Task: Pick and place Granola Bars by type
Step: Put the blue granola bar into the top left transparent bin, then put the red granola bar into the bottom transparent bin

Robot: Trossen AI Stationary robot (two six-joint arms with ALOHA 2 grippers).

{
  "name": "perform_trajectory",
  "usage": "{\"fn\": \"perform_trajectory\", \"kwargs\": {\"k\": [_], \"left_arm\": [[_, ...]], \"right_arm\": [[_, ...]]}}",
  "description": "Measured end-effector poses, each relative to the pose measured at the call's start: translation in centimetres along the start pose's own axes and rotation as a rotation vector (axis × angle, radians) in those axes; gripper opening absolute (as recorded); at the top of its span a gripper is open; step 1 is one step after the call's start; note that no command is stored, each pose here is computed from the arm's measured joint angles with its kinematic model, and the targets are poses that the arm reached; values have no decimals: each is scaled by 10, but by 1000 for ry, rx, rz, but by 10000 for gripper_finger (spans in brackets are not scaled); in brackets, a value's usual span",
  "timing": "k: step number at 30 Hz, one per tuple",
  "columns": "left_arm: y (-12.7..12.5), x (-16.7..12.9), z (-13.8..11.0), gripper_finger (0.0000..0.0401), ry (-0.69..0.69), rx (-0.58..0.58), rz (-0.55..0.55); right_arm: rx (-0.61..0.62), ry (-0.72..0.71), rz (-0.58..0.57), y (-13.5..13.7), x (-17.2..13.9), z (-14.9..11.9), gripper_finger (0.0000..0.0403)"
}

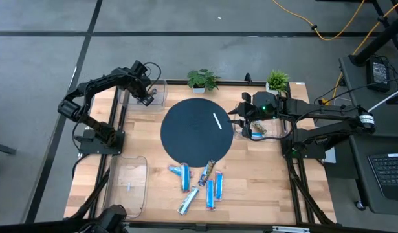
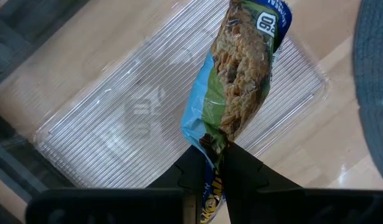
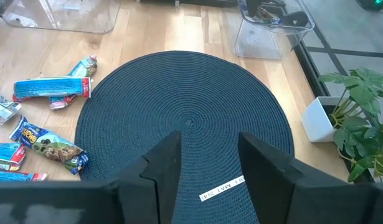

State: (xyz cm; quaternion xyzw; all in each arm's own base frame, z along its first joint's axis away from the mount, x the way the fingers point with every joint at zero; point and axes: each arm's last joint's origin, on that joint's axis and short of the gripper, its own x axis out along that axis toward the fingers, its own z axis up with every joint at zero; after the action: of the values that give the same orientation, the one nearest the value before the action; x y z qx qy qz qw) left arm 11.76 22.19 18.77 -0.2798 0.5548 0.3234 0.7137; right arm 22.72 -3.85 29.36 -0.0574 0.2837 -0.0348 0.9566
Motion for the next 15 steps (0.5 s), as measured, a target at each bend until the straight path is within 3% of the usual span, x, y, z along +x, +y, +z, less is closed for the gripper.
{"fn": "perform_trajectory", "kwargs": {"k": [15], "left_arm": [[-2,-2,-2,104,7,-20,-39]], "right_arm": [[0,0,-1,0,0,0,162]]}}
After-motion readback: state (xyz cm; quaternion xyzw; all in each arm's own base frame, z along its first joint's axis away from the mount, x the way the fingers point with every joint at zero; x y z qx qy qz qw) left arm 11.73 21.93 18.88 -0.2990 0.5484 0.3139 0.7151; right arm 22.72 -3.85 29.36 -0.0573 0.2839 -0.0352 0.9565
